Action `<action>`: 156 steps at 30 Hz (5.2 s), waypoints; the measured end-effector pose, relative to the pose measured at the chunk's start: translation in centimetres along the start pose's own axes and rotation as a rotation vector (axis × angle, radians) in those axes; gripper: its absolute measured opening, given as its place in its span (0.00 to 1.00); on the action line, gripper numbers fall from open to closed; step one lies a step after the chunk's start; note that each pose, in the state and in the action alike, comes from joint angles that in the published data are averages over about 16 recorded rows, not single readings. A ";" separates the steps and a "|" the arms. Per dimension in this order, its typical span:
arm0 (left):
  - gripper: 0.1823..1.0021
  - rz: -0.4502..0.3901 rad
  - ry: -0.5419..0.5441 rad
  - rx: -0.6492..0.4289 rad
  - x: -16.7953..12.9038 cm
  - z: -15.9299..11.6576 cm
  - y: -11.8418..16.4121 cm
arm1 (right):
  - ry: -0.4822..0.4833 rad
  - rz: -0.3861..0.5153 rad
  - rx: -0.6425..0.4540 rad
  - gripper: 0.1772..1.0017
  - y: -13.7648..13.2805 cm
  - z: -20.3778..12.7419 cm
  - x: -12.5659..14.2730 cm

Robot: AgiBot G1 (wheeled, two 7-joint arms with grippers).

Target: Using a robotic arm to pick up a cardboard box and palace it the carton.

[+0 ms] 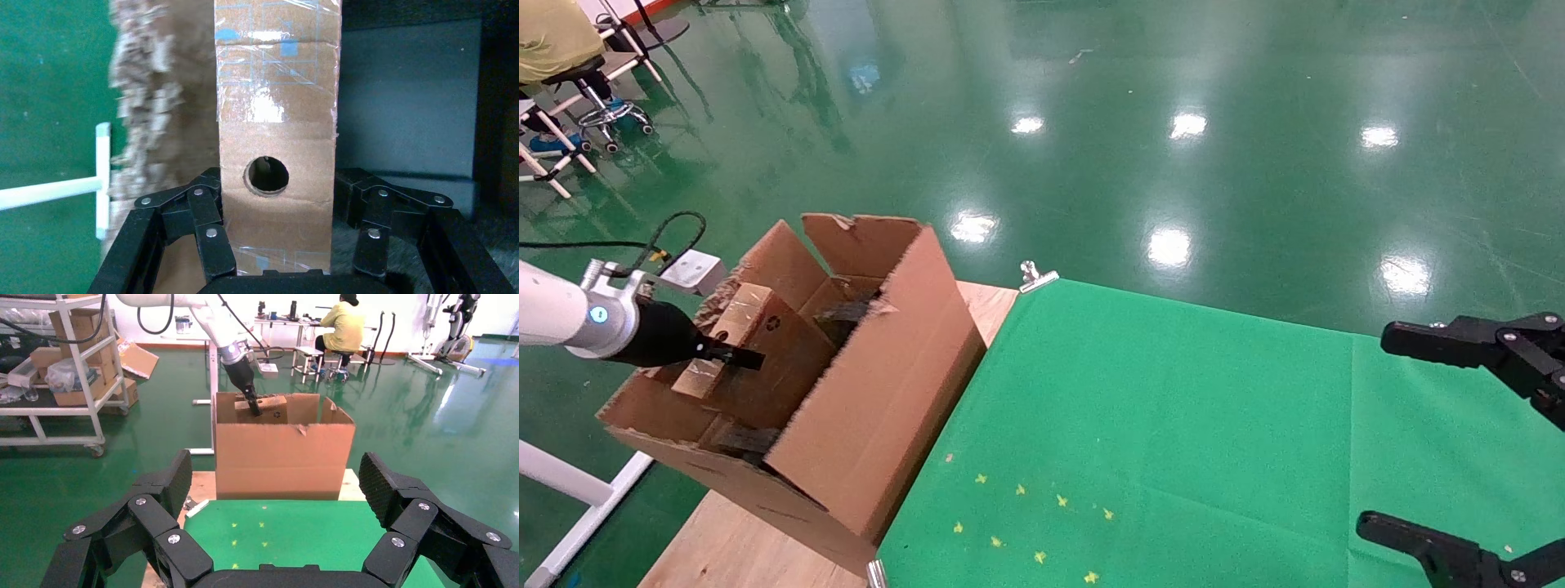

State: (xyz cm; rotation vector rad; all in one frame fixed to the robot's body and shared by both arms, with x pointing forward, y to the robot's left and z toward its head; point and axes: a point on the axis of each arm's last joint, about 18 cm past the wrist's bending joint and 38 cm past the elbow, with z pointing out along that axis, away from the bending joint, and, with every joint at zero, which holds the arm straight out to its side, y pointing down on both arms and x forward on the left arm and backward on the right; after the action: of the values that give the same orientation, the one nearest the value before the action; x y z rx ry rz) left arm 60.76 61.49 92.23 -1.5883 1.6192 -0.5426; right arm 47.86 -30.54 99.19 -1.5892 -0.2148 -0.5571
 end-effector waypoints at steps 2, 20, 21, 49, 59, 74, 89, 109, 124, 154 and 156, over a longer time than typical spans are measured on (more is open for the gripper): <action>0.08 -0.004 -0.004 0.005 0.2 0.5 0.1 | 0.000 0.000 0.000 1.00 0.0 0.0 0.0; 0.08 -0.054 0.022 0.017 2.2 3.5 2.0 | 0.000 0.000 0.000 1.00 0.0 0.0 0.0; 0.08 -0.053 0.022 0.016 2.3 3.6 2.1 | 0.000 0.000 0.000 1.00 0.0 0.0 0.0; 0.08 -0.044 0.029 -0.003 5.1 7.0 4.1 | 0.001 0.000 0.000 1.00 0.0 0.0 0.0; 0.16 -0.045 0.030 0.002 5.0 6.7 3.8 | 0.001 0.000 0.000 1.00 0.0 0.0 0.0; 0.50 -0.038 0.036 0.048 4.4 5.3 1.5 | 0.001 0.000 0.000 1.00 0.0 0.0 0.0; 0.86 -0.065 0.096 0.216 2.8 0.2 -4.6 | 0.001 0.000 0.000 1.00 0.0 0.0 0.0; 1.00 -0.202 0.747 0.523 8.5 -12.4 -10.6 | 0.001 0.000 0.000 1.00 0.0 0.0 0.0; 1.00 -0.094 0.843 0.580 11.1 -13.4 -10.4 | 0.001 0.001 0.000 1.00 0.0 0.0 0.0; 1.00 0.380 1.057 0.829 20.7 -16.5 -7.0 | 0.001 0.001 0.000 1.00 0.0 0.0 0.0; 1.00 0.409 1.074 0.847 21.4 -16.9 -6.6 | 0.001 0.001 0.000 1.00 0.0 0.0 0.0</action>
State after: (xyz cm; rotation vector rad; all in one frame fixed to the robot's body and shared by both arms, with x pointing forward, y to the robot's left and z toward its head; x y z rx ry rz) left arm 53.94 36.28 102.35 -0.2568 1.9185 -1.7390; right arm 47.87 -30.57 99.20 -1.5884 -0.2135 -0.5576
